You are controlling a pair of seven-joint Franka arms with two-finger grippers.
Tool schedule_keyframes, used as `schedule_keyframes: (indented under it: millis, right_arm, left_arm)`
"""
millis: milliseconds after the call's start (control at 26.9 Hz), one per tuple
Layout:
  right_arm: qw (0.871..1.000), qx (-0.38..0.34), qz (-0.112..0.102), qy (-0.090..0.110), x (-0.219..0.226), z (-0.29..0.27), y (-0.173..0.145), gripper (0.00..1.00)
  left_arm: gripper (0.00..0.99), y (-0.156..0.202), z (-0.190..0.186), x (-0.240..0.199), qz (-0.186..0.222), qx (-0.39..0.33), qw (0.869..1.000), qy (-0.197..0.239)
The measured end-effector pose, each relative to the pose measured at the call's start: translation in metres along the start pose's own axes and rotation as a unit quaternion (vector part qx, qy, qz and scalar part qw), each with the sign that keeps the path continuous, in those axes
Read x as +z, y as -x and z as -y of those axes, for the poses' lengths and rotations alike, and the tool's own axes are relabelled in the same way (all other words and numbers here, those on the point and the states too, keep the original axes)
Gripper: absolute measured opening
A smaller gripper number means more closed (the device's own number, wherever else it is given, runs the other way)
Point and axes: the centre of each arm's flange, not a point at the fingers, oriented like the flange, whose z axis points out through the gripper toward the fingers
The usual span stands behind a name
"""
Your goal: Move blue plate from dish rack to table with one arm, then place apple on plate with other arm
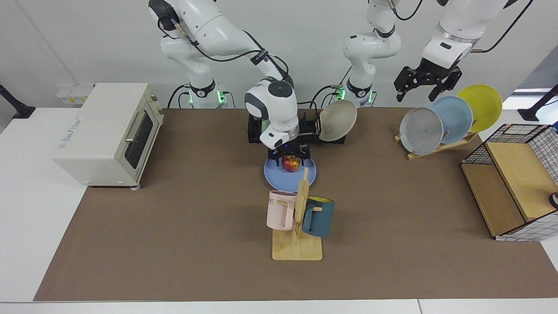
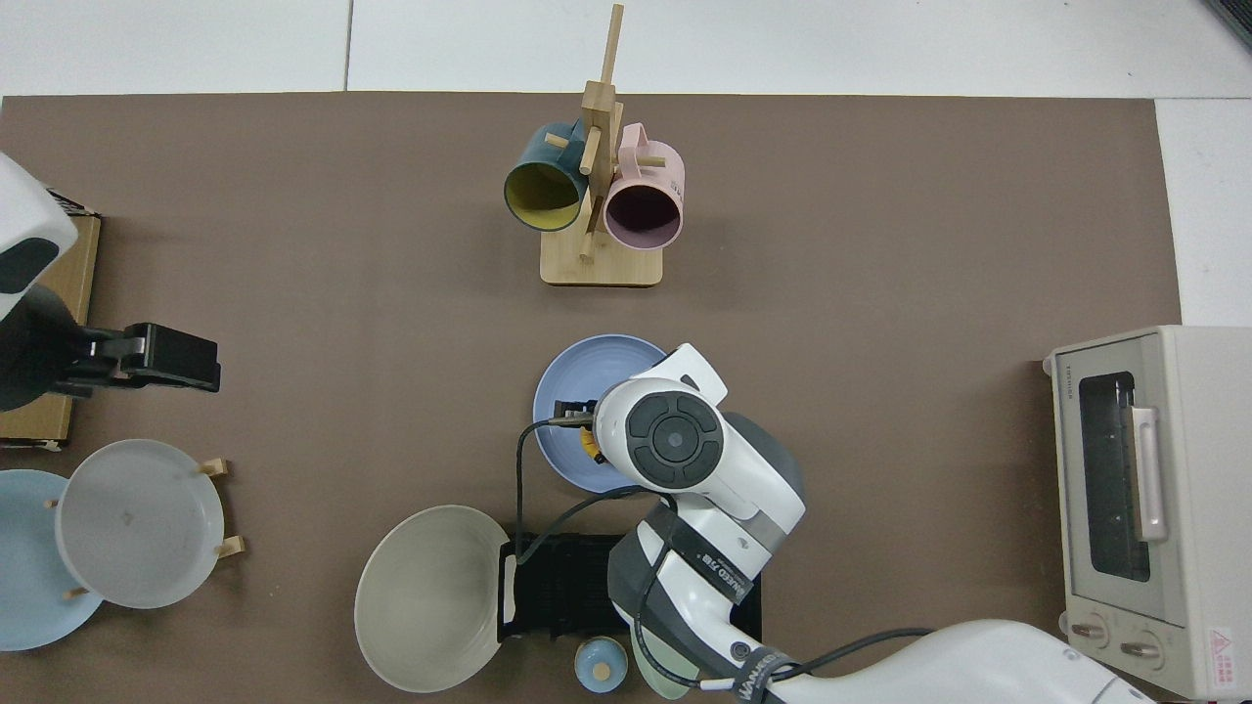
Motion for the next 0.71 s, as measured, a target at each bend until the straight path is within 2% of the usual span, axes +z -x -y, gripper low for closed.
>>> schedule_keyframes:
  millis: [149, 297, 372, 557, 706]
  right_arm:
    - [0.999, 0.014, -0.019, 0.023, -0.036, -0.018, -0.02, 1.0]
    - [0.998, 0.004, -0.037, 0.057, -0.079, -0.054, -0.045, 1.0]
    - [0.997, -0.006, -0.034, 0.063, -0.101, -0.078, -0.058, 1.0]
    - [0.998, -0.031, -0.011, 0.054, -0.156, -0.153, -0.088, 1.0]
    - [0.997, -0.045, 0.007, 0.064, -0.192, -0.209, -0.095, 1.0]
  left_arm:
    - [0.991, 0.002, -0.003, 0.001, 0.004, 0.003, 1.0, -0.001]
    - [0.991, 0.002, -0.003, 0.0, 0.005, 0.003, 1.0, -0.001]
    - [0.991, 0.002, -0.003, 0.0, 0.004, 0.003, 1.0, -0.001]
    - [0.991, 0.004, -0.002, -0.002, 0.004, 0.002, 1.0, -0.001]
    - [0.991, 0.007, -0.002, -0.002, 0.009, 0.001, 1.0, -0.002]
